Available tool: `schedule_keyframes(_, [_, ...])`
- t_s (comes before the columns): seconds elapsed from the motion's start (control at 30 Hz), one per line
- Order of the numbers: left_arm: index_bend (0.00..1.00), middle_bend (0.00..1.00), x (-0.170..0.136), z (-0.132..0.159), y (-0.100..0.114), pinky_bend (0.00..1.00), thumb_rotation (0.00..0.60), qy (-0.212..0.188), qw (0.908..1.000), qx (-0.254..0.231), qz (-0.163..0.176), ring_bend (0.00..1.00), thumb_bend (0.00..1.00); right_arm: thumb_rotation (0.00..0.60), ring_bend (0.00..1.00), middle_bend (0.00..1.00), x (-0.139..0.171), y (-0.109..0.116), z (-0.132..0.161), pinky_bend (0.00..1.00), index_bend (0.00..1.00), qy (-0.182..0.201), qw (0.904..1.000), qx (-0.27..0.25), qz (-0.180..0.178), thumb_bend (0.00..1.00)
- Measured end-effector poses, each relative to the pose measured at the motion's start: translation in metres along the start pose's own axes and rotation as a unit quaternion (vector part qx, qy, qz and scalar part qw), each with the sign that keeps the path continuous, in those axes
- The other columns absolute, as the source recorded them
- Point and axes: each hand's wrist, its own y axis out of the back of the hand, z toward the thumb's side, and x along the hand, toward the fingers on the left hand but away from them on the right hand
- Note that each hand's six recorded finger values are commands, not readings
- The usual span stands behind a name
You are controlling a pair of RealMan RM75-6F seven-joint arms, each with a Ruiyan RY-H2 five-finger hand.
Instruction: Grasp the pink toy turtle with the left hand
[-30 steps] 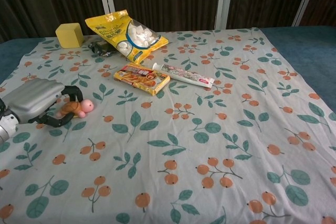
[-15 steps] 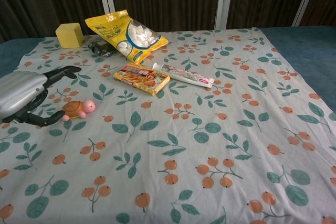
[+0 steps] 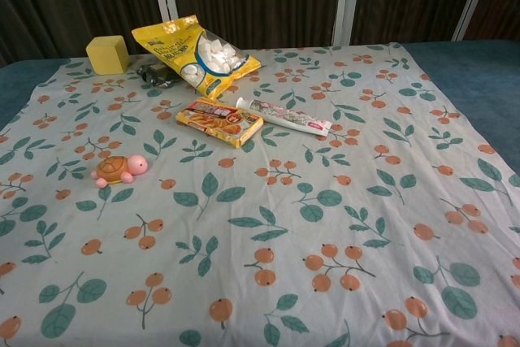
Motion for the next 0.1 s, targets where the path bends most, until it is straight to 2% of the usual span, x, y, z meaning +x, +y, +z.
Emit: schedule_keyframes(0.1, [0.0,0.0,-0.0038,-0.0051,-0.0035,0.0,0.369,0.0,0.9997,0.0,-0.023,0.0,0.36,0.6,0.0,0.0,0.0013,-0.0017,-0.0006,0.0,0.0,-0.003,1.0,0.0,0.005,0.12])
